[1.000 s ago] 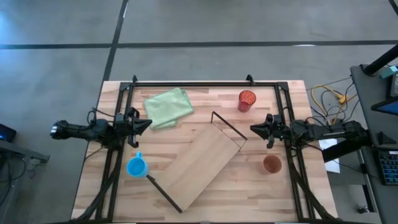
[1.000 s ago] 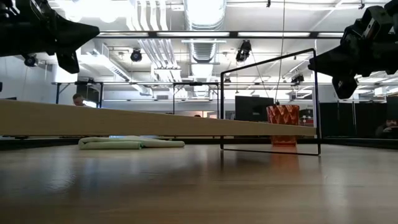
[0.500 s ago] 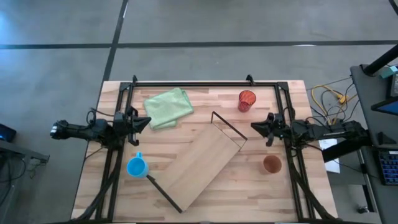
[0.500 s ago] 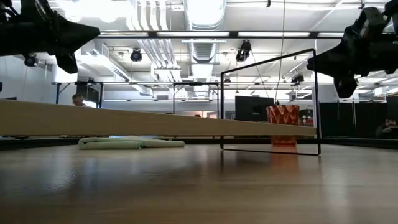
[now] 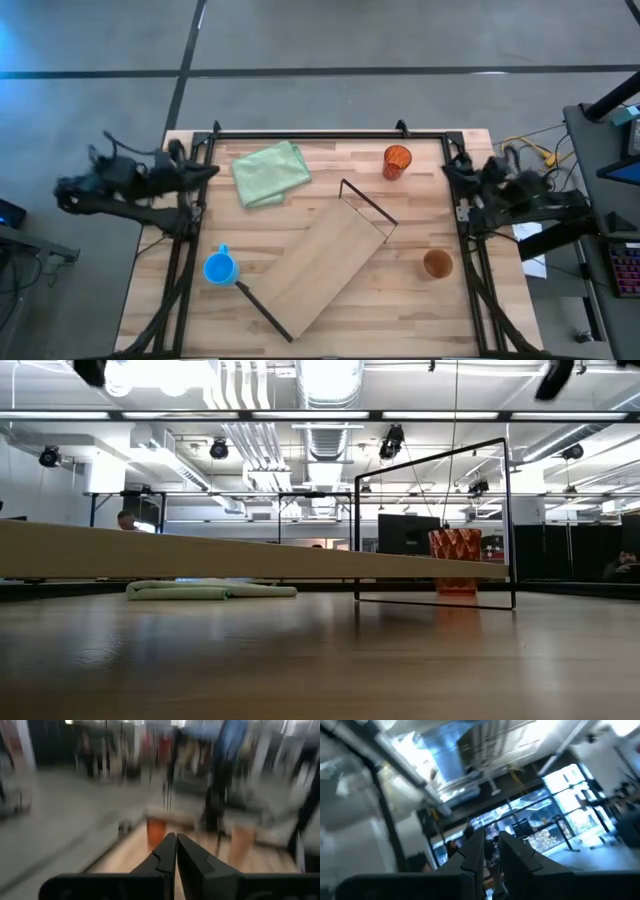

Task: Stack small to large cups/mugs on shelf
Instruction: Put the blue mug on the shelf

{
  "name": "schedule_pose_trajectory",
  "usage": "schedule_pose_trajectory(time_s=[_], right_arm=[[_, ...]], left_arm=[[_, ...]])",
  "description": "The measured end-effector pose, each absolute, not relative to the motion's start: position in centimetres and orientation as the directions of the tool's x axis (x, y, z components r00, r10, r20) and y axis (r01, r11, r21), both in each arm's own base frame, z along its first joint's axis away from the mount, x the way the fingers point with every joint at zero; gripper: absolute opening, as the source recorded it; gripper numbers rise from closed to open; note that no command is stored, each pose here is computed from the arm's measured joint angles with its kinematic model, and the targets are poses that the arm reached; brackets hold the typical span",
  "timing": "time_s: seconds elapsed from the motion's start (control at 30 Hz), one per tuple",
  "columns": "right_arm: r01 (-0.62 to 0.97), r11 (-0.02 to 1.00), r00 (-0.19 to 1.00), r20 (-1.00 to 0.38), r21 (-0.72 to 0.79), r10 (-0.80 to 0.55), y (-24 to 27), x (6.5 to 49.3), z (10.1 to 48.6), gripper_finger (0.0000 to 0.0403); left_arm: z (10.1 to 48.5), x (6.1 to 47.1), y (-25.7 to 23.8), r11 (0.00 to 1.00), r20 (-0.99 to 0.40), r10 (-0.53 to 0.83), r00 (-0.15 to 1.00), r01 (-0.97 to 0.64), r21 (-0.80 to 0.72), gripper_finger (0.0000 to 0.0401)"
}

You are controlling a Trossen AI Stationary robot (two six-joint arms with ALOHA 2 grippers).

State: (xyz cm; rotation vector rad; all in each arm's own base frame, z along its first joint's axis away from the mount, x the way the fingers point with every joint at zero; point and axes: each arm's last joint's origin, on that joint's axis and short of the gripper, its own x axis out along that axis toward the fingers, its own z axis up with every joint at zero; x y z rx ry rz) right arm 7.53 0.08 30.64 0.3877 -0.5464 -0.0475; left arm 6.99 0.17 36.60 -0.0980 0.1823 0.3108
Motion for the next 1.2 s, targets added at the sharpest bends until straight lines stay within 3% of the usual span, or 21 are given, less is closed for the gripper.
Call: schedule_pose_trajectory(time_s=[0.13,0.23,0.37,0.47,0.5,0.6,0.7,0.83,1.03,1.2], right_arm=[[0.0,0.966,0.894,0.433,0.26,-0.117,0.1,7.4,34.7,0.0054],[0.044,0.98,0.917,0.382,0.194,-0.117,0.2,7.6,37.1,0.0054],[0.076,0.989,0.931,0.347,0.127,-0.116,0.2,7.8,39.9,0.0054],[0.086,0.991,0.944,0.308,0.106,-0.115,0.2,8.3,41.3,0.0054],[0.087,0.991,0.949,0.294,0.104,-0.115,0.2,8.4,41.7,0.0054],[0.092,0.991,0.963,0.246,0.098,-0.113,0.3,8.8,42.7,0.0054],[0.097,0.991,0.976,0.186,0.087,-0.112,0.3,8.9,43.6,0.0054],[0.098,0.991,0.979,0.171,0.087,-0.112,0.3,9.2,45.3,0.0054],[0.095,0.991,0.974,0.199,0.093,-0.112,0.3,9.1,47.4,0.0054],[0.102,0.992,0.986,0.122,0.072,-0.111,0.4,9.6,47.8,0.0054]], left_arm=[[40.6,7.3,-0.2,0.956,-0.632,0.209,0.746,-0.292,-0.029,0.0],[42.3,8.5,-0.8,0.95,-0.823,0.109,0.558,-0.303,-0.079,0.0],[43.5,10.3,-1.5,0.975,-0.766,-0.064,0.64,-0.122,-0.183,0.0],[41.1,11.9,-1.7,0.953,-0.897,0.007,0.441,-0.273,-0.127,0.0],[40.4,12.7,-1.8,0.947,-0.901,0.016,0.433,-0.297,-0.126,0.0],[37.9,13.6,-2.2,0.942,-0.926,-0.056,0.373,-0.287,-0.173,0.0],[35.0,13.3,-2.3,0.92,-0.977,-0.088,0.194,-0.361,-0.154,0.0],[31.8,13.8,-2.7,0.869,-0.965,-0.186,0.188,-0.427,-0.25,0.0],[28.9,12.9,-2.7,0.817,-0.973,-0.213,0.089,-0.529,-0.228,0.0],[27.6,12.4,-2.8,0.8,-0.958,-0.285,0.032,-0.543,-0.256,0.0]])
